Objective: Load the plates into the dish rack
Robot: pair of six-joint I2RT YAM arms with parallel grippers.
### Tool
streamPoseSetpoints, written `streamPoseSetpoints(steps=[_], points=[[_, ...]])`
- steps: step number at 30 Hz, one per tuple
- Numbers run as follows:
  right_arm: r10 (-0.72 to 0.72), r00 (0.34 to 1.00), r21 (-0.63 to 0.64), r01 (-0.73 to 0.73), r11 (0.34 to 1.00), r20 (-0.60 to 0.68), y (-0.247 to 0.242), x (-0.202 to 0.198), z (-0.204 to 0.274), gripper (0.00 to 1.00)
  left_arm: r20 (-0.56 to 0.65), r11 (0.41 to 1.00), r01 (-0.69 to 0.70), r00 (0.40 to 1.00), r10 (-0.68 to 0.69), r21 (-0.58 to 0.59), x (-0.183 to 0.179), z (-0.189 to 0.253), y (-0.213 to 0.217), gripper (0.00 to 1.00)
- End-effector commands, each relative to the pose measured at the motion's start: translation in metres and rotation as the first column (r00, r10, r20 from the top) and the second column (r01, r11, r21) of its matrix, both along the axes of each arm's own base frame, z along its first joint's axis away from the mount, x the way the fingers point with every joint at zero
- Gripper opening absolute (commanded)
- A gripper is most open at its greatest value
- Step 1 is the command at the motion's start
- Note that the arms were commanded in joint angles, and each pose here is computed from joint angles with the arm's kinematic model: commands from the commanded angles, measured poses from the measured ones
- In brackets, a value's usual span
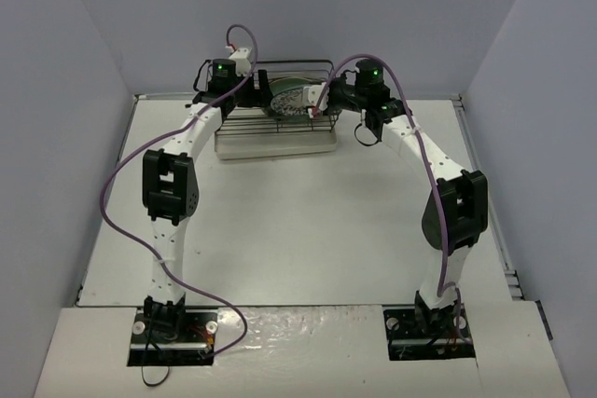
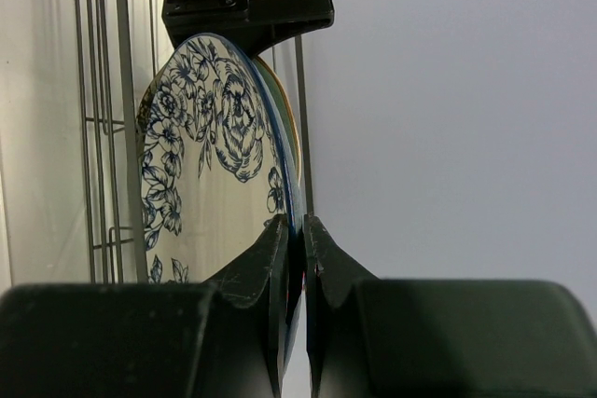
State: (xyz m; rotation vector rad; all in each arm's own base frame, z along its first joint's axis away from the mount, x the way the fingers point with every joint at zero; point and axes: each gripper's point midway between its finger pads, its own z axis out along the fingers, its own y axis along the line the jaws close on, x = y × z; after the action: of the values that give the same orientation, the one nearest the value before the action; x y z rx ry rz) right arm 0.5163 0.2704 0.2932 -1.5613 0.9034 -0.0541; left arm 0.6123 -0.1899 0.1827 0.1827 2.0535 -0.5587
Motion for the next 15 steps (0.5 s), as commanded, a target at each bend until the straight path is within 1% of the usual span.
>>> streamPoseSetpoints(steps=[1,9,15], points=[[0.043,0.965,0.091,-0.069,0.993,0.260,0.007,-0.003,0.097,0.00,0.231,0.993,-0.096,0.967,0.109,-0.065,0.013,0.108,0.034,0.74],[0.069,0.977,0.058,-0.082,0.995,0.200,0.014,0.005,0.065,0.00,0.224,0.990,-0.108,0.966,0.127,-0.094,-0.003,0.135,0.046,0.73],[0.069,0.981,0.026,-0.075,0.997,0.182,0.021,0.013,0.044,0.00,0.248,0.990,-0.091,0.962,0.116,-0.112,-0.015,0.160,0.047,0.74]])
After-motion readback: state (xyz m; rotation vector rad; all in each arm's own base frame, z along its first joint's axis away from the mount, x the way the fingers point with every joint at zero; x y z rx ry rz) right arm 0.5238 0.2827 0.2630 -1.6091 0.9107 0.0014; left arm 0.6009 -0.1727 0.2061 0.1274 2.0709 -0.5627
